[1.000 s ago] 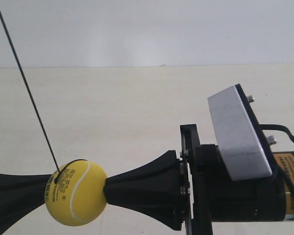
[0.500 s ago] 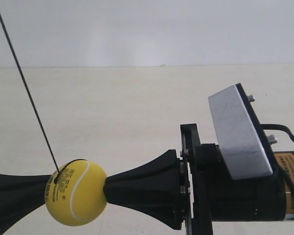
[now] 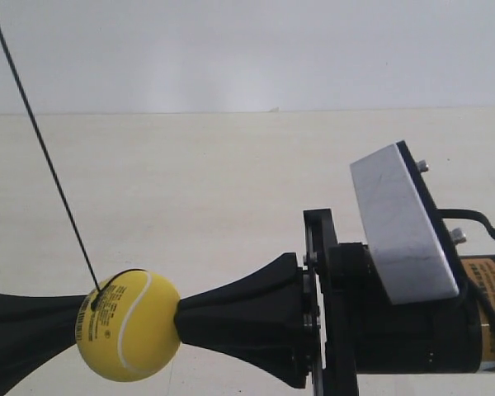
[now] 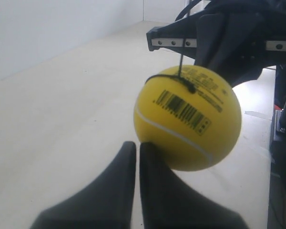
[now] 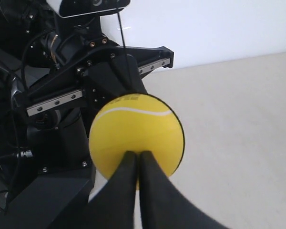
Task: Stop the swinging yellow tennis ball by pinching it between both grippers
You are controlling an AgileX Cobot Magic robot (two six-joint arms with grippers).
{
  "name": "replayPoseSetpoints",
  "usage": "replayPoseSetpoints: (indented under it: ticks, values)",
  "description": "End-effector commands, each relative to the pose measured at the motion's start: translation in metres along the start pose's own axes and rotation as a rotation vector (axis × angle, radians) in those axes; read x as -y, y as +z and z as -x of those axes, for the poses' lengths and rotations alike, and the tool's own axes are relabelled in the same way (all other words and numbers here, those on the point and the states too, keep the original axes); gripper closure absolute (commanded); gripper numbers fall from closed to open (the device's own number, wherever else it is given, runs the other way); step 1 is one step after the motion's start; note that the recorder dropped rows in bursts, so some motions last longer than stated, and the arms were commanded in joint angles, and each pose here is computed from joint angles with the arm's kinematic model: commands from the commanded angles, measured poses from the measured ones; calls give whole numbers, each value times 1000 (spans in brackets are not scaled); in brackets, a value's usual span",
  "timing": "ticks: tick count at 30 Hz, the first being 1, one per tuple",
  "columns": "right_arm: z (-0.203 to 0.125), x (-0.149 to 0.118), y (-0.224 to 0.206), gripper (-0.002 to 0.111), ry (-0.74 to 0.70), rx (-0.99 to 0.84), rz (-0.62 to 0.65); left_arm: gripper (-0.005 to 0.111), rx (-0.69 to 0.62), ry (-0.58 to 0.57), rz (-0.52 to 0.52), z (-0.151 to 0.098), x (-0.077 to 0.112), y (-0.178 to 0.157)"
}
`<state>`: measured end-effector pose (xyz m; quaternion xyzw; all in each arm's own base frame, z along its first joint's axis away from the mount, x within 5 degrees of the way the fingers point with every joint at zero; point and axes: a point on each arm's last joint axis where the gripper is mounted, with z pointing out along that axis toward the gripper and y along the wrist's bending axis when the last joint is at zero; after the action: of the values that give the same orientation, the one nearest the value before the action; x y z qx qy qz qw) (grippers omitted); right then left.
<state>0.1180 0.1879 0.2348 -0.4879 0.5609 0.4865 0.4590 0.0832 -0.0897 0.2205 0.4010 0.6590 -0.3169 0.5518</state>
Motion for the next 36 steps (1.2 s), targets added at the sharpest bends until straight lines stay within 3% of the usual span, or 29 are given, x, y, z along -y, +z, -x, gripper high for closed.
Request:
replayPoseSetpoints:
  ticks: [1, 4, 10, 21, 36]
  values:
    - [-3, 7, 0, 108, 0, -52, -71, 102, 30, -17, -53, 2, 5, 0]
    - [-9, 13, -1, 108, 5, -115, -141, 102, -16, -81, 77, -2, -7, 0]
    - [-21, 35, -10, 108, 46, -244, -402, 102, -111, -230, 375, -14, -32, -6]
    - [-10, 38, -30, 108, 45, -282, -586, 102, -154, -271, 499, -20, -41, -12]
    - [52, -14, -103, 108, -39, 0, -806, 102, -162, -291, 533, -21, -43, -13]
